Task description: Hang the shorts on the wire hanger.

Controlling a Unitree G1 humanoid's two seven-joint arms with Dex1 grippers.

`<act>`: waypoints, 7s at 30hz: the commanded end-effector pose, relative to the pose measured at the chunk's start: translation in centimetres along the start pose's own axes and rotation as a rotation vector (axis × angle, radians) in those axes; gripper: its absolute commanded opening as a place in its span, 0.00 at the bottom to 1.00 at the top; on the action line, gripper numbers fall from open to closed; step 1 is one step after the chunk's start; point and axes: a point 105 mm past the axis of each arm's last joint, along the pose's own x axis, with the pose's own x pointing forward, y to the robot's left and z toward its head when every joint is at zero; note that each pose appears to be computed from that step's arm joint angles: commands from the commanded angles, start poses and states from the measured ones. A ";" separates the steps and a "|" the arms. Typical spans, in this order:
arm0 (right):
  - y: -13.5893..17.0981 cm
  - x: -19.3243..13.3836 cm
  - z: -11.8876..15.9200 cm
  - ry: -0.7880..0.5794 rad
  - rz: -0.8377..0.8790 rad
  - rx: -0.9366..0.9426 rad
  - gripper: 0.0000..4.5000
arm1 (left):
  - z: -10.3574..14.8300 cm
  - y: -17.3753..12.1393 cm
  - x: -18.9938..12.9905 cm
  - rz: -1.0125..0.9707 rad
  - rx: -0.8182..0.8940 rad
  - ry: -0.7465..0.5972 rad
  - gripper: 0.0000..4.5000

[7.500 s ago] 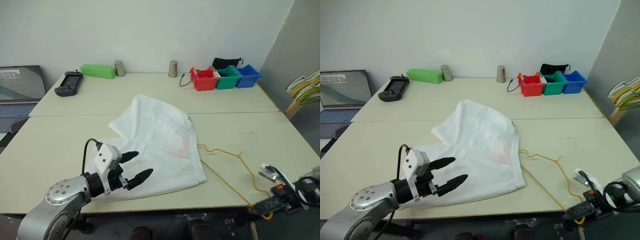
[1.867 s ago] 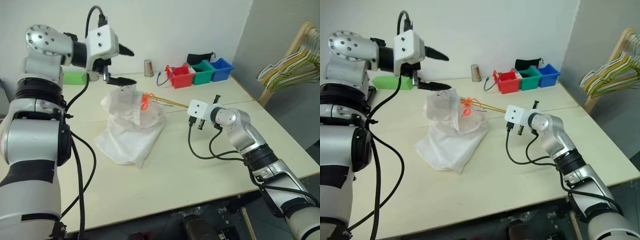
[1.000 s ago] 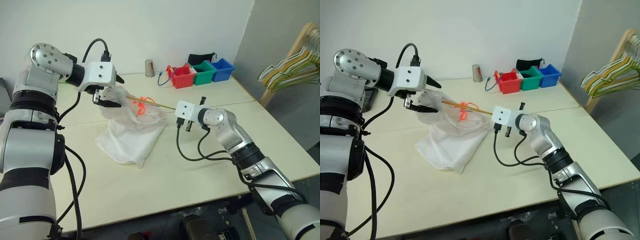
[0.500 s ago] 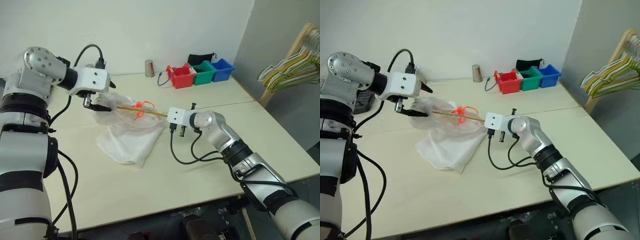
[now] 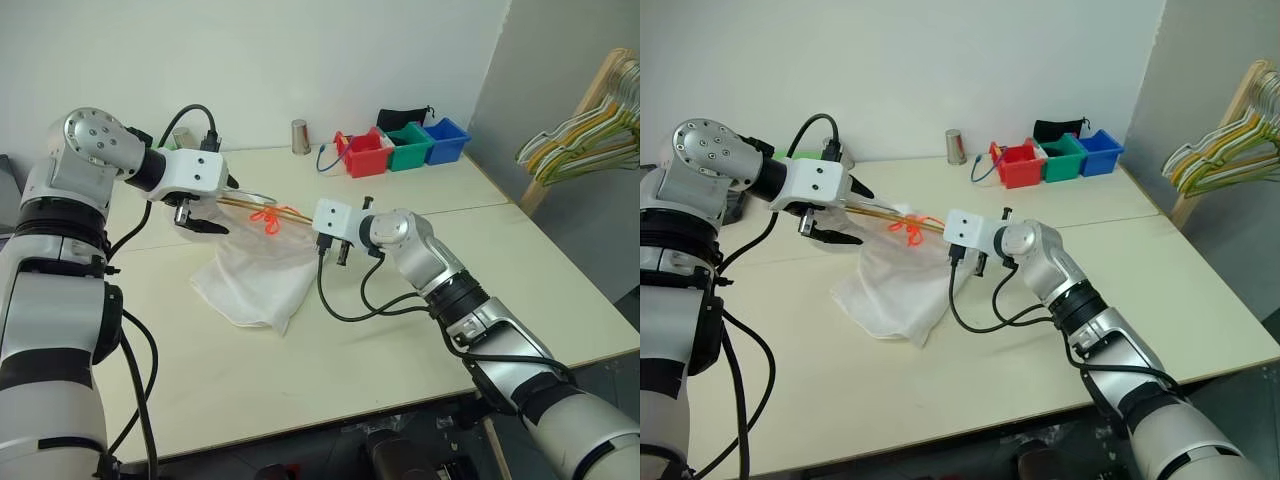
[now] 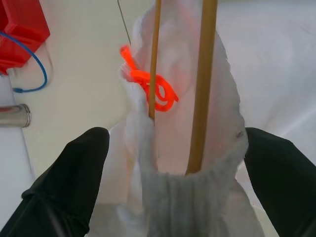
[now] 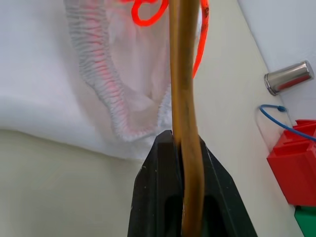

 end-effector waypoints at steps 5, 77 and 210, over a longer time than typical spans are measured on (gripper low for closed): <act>-1.9 -1.4 3.7 -0.119 -0.059 -0.001 0.00 | -0.2 1.2 -0.4 0.101 0.027 0.033 0.99; 0.5 -5.7 -4.3 -0.059 0.252 0.252 0.99 | -1.0 -3.4 -4.6 0.175 -0.858 -0.522 0.01; -4.2 -6.6 1.6 -0.002 0.194 -0.290 1.00 | 1.9 -5.1 4.4 0.039 -0.160 -0.147 0.01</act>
